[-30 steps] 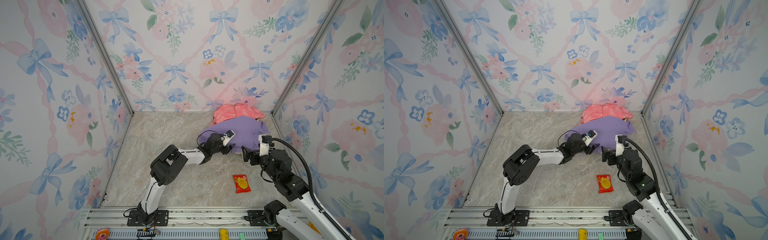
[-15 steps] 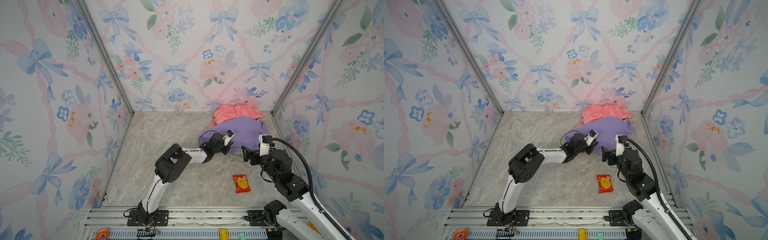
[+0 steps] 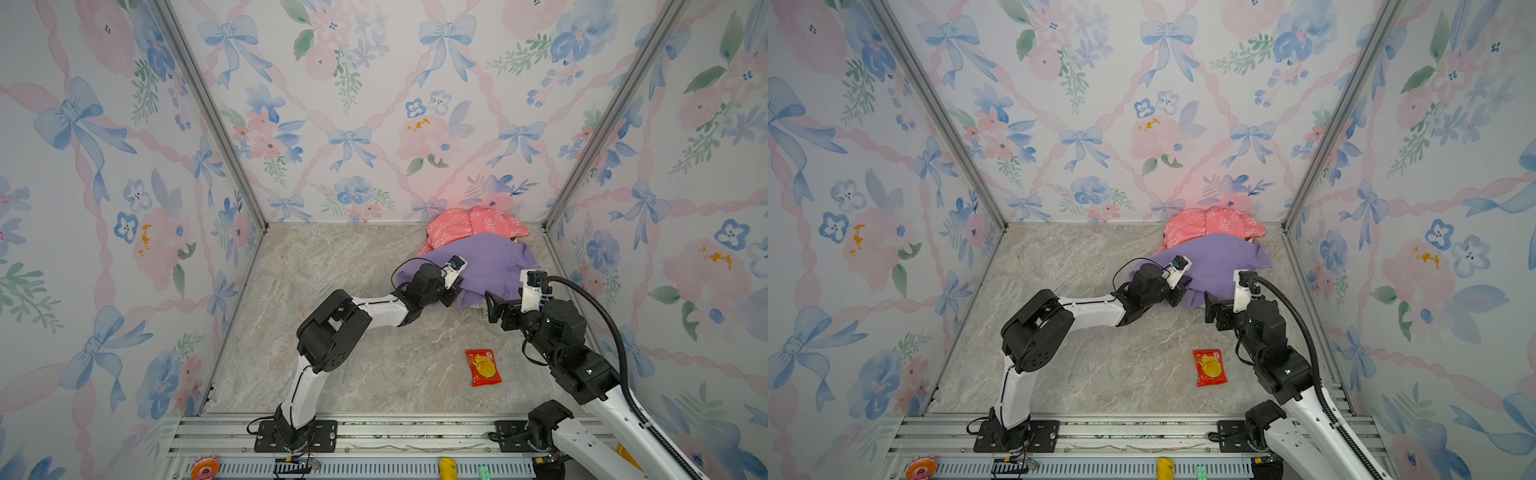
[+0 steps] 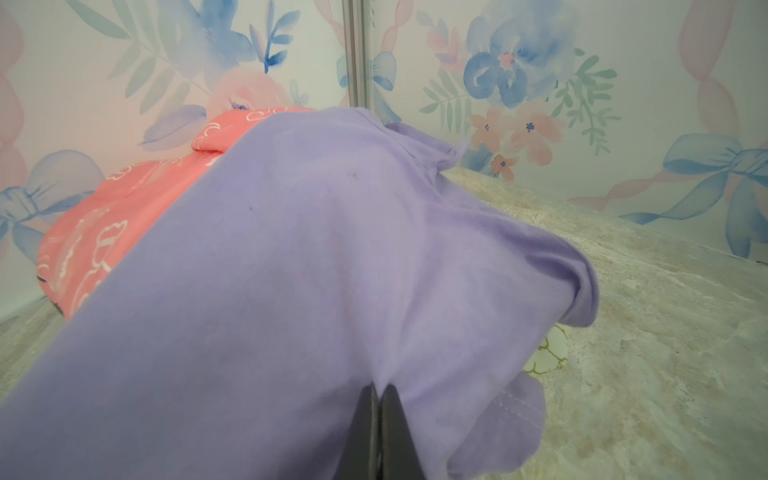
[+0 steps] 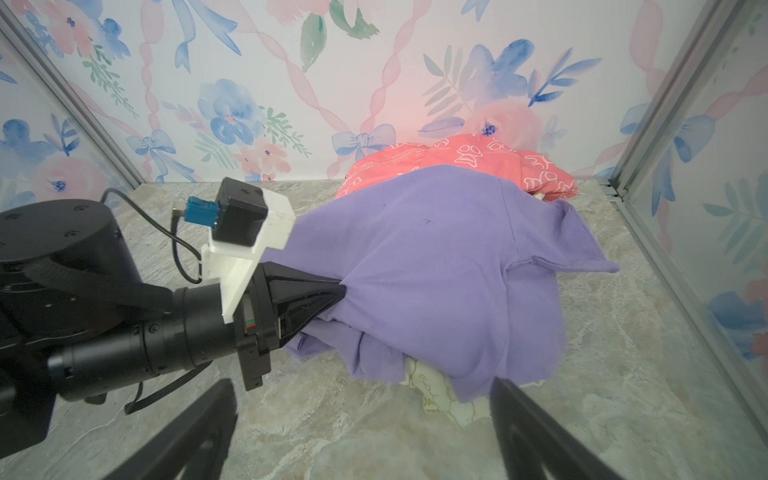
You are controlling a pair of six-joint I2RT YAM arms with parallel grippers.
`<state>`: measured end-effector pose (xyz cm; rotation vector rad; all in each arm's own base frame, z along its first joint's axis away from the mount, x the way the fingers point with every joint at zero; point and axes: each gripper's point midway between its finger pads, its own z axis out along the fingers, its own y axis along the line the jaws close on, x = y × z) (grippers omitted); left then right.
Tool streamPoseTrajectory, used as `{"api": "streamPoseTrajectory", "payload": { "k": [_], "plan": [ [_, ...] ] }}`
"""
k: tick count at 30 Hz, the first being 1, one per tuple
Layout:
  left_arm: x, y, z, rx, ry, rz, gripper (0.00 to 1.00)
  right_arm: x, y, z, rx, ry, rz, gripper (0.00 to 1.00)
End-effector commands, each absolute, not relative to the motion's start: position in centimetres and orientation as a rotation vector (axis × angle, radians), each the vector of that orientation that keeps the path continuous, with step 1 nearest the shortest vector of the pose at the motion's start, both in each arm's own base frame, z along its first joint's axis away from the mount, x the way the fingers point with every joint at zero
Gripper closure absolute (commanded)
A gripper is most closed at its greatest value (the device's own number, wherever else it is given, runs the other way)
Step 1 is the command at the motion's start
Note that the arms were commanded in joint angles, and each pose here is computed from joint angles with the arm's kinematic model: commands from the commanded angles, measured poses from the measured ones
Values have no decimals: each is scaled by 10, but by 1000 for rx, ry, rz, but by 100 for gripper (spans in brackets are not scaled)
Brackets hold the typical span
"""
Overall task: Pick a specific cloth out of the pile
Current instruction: 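Grasp the purple cloth edge with the left gripper while the right gripper withdraws, then drag the purple cloth off the pile toward the left arm's side with the left gripper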
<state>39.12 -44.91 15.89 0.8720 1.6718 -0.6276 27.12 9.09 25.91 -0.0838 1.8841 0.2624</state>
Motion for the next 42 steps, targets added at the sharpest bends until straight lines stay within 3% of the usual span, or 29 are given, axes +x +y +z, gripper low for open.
{"api": "streamPoseTrajectory", "payload": {
  "k": [1,8,19,32,42],
  "plan": [
    [384,-435,209,825,1591,-648,100,269,84,255,-55,1900,245,3],
    [364,-392,273,720,1469,-651,100,268,81,258,-36,1885,242,3],
    [360,-295,324,517,1421,-545,100,265,94,259,-85,1882,311,3],
    [372,-173,341,156,1425,-349,100,270,126,258,-185,1888,397,3],
    [388,-57,324,-197,1493,-66,100,276,147,252,-229,1908,426,3]
  ]
}}
